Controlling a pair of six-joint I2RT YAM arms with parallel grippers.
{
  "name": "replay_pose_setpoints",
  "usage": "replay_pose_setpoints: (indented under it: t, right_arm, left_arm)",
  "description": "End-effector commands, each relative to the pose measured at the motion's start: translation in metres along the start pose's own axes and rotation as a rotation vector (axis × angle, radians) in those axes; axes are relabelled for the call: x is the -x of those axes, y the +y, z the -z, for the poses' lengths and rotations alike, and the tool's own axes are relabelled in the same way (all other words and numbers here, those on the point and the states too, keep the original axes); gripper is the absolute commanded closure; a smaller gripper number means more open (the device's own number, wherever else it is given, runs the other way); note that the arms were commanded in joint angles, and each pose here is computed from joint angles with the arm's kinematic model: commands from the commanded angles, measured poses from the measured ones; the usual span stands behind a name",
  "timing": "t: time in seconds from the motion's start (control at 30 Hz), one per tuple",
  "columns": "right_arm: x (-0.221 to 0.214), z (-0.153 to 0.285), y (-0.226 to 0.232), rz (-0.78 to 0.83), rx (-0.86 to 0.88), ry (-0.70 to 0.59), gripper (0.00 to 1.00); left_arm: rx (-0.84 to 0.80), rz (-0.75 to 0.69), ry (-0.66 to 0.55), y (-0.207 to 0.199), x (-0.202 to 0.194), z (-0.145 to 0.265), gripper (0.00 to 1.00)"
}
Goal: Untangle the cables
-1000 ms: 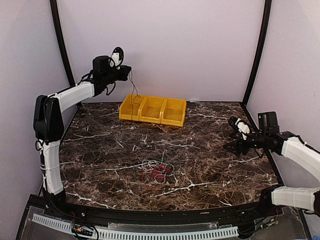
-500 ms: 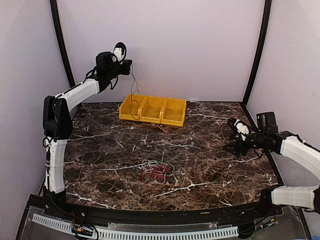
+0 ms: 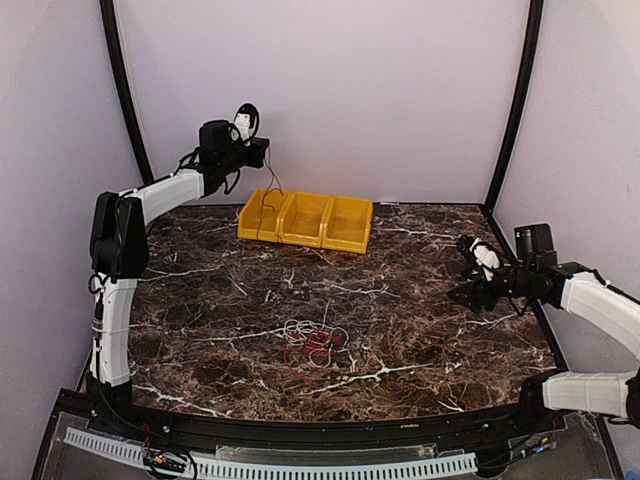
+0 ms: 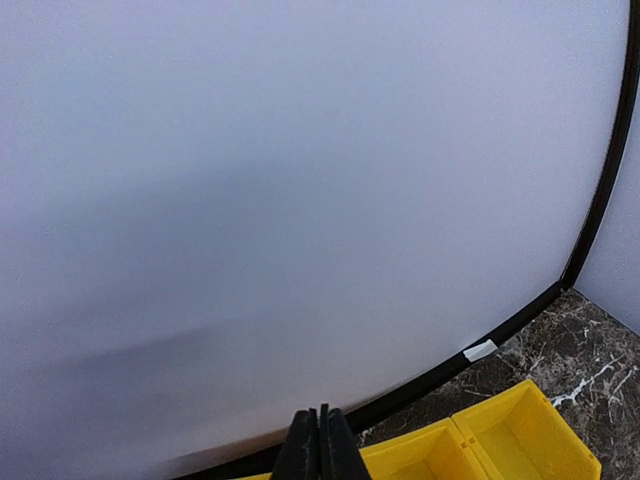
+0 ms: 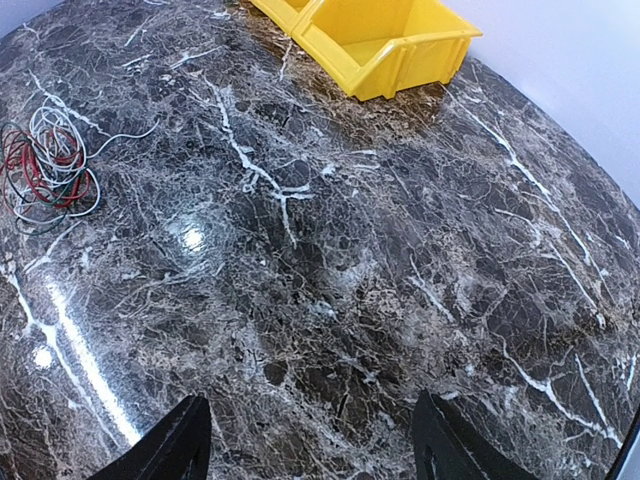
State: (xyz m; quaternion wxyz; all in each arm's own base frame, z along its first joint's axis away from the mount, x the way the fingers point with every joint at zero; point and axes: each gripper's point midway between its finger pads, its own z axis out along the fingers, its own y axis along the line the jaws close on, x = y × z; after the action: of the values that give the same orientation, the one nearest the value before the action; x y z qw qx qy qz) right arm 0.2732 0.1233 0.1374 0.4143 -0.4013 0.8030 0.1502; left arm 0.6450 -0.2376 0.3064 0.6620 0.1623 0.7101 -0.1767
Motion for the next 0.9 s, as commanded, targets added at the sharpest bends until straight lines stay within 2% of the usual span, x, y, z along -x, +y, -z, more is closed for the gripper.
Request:
replay_pose_setpoints:
  t: [0.0, 0.33, 0.63, 0.77, 0.87]
  right_arm:
    - [0.003, 0.000, -0.004, 0.011, -0.013, -0.020, 0.29]
    - [0.003, 0.000, -0.002, 0.014, -0.006, -0.023, 0.29]
    - [0.003, 0.001, -0.002, 0.018, -0.009, -0.025, 0.29]
    - [0.003, 0.000, -0.001, 0.016, -0.004, -0.024, 0.29]
    - [0.004, 0.000, -0.002, 0.017, -0.003, -0.025, 0.29]
  left_arm:
    - [-0.022, 0.048, 0.050, -0.002, -0.026, 0.009, 1.00]
    - [0.060, 0.083, 0.169, 0.011, -0.089, 0.018, 1.00]
    - [0.103, 0.138, 0.267, 0.020, -0.135, 0.007, 1.00]
    - [0.110, 0.150, 0.294, 0.021, -0.131, 0.008, 0.88]
    - [0.127, 0.160, 0.347, 0.022, -0.130, 0.013, 0.73]
